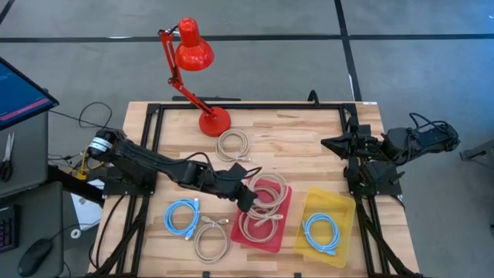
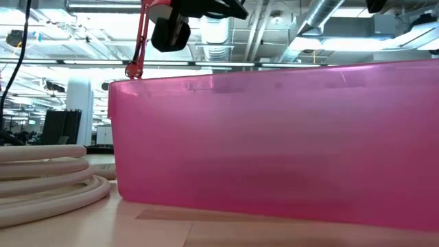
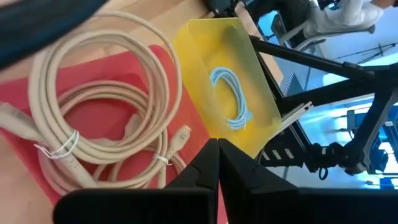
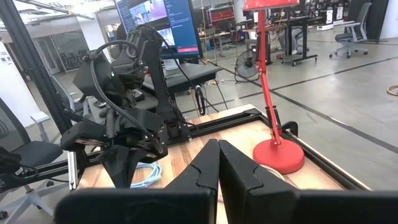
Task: Sort HDMI cables
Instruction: Put the brown HDMI cable into the pink bin
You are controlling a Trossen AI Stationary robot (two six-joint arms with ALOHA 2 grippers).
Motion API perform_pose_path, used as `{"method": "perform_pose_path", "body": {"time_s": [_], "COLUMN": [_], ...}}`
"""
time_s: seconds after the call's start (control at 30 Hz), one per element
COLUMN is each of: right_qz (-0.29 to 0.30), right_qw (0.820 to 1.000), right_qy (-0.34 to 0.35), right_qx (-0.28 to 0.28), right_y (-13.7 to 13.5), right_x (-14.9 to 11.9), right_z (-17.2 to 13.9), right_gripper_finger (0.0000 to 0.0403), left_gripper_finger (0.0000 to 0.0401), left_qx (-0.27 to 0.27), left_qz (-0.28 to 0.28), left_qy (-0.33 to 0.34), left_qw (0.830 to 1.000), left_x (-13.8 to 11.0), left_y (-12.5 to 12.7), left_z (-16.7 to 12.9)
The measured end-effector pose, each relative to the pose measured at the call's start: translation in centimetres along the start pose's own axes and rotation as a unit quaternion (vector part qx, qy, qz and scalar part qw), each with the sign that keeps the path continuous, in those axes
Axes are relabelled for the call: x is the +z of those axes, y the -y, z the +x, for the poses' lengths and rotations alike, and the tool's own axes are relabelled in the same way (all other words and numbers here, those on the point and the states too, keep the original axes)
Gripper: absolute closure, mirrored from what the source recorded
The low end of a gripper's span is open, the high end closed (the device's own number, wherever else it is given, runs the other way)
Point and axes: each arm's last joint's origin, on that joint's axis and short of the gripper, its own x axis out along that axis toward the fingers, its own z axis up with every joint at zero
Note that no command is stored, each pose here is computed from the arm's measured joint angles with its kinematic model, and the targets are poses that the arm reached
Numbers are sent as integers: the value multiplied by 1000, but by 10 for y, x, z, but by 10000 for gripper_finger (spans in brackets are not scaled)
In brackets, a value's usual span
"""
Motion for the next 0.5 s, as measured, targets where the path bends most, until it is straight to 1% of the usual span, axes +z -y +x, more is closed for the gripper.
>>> {"method": "perform_pose_path", "body": {"time_s": [0.07, 0.13, 0.23, 0.3, 0.33, 0.43, 0.5], "right_qz": [0, 0, 0, 0, 0, -1, -1], "right_qw": [1000, 1000, 1000, 1000, 1000, 1000, 1000], "right_qy": [0, 0, 0, 0, 0, -1, -2], "right_qx": [0, 0, 0, 0, 0, 0, 0], "right_y": [0, 0, 0, 0, 0, 0, 0], "right_x": [0, 0, 0, 0, 0, 0, -1], "right_z": [0, 0, 0, 0, 0, 0, 0], "right_gripper_finger": [403, 403, 403, 403, 403, 403, 403], "left_gripper_finger": [397, 397, 397, 397, 397, 397, 397], "left_qx": [-1, 8, 44, 80, 92, 135, 153], "left_qz": [21, 57, 128, 178, 193, 226, 239], "left_qy": [4, 19, 44, 50, 55, 63, 71], "left_qw": [1000, 998, 990, 979, 975, 963, 956], "left_x": [1, 2, 5, 7, 9, 15, 20], "left_y": [1, 0, -2, -5, -6, -10, -11], "left_z": [-2, -3, -8, -17, -21, -42, -59]}}
